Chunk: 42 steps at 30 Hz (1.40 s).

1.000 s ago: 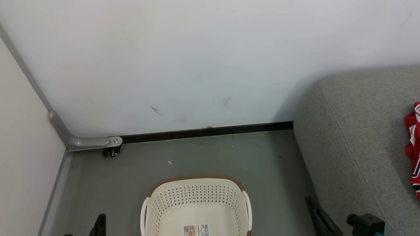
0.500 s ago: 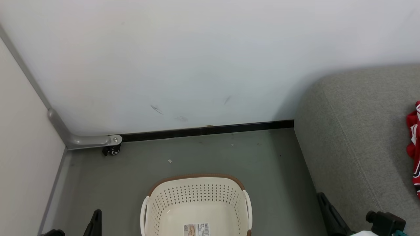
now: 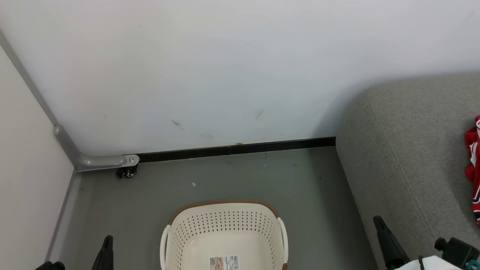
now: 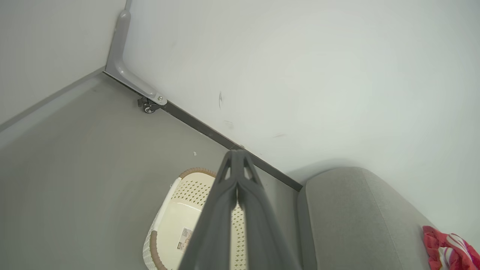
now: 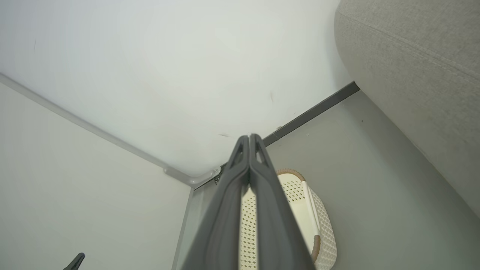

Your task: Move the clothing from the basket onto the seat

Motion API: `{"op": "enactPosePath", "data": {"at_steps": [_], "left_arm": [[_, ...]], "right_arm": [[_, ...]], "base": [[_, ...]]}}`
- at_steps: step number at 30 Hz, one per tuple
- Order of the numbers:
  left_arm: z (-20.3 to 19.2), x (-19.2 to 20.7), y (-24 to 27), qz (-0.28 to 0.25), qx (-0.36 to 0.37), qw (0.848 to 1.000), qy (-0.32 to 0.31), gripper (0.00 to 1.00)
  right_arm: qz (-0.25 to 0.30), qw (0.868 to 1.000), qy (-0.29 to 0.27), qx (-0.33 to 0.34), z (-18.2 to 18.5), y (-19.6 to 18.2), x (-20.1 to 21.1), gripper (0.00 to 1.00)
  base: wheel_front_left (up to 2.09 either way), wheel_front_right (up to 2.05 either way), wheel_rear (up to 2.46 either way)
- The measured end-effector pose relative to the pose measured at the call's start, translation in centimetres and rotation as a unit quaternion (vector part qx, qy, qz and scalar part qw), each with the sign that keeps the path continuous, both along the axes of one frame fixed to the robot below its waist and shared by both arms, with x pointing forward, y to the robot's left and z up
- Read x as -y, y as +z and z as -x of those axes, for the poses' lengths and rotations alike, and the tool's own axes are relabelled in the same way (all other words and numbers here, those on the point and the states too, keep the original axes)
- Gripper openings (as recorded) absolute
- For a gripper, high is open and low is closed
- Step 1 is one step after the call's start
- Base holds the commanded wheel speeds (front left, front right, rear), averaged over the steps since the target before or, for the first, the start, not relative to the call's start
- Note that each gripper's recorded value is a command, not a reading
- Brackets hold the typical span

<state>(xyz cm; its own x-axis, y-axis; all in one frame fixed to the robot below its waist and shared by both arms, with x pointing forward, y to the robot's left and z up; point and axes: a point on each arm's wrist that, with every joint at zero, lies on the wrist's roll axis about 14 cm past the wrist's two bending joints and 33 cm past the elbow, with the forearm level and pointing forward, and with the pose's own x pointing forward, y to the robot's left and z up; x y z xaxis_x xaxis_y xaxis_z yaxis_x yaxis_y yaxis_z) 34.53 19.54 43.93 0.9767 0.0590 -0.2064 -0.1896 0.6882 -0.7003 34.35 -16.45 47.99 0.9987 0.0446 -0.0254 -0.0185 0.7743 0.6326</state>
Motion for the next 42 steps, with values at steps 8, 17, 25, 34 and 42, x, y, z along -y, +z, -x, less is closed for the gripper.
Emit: {"op": "enactPosePath", "data": {"at_steps": [8, 17, 25, 34, 42], "left_arm": [[-0.1, 0.0, 0.1, 0.053, 0.0, 0.999, 0.008, 0.0], [-0.7, 0.1, 0.8, 0.117, 0.011, 0.993, 0.015, 0.0], [-0.9, 0.3, 1.0, 0.17, 0.016, 0.985, 0.018, 0.0], [-1.4, 0.3, 1.5, 0.225, 0.023, 0.974, 0.022, 0.0], [-2.0, 0.5, 2.3, 0.277, 0.034, 0.96, 0.02, 0.0]], "right_arm": [[-0.06, 0.998, -0.01, -0.01, -0.4, -0.1, 0.5, 0.0], [-0.136, 0.99, -0.02, -0.014, -1.0, 0.2, 1.1, 0.0], [-0.193, 0.98, -0.031, -0.03, -1.0, -0.5, 1.8, 0.0], [-0.261, 0.964, -0.04, -0.025, -1.8, 0.0, 2.4, 0.0], [-0.319, 0.946, -0.046, -0.027, -2.3, 0.1, 2.9, 0.0]], "base": [[0.0, 0.0, 0.0], [0.0, 0.0, 0.0], [0.0, 0.0, 0.0], [0.0, 0.0, 0.0], [0.0, 0.0, 0.0]]}}
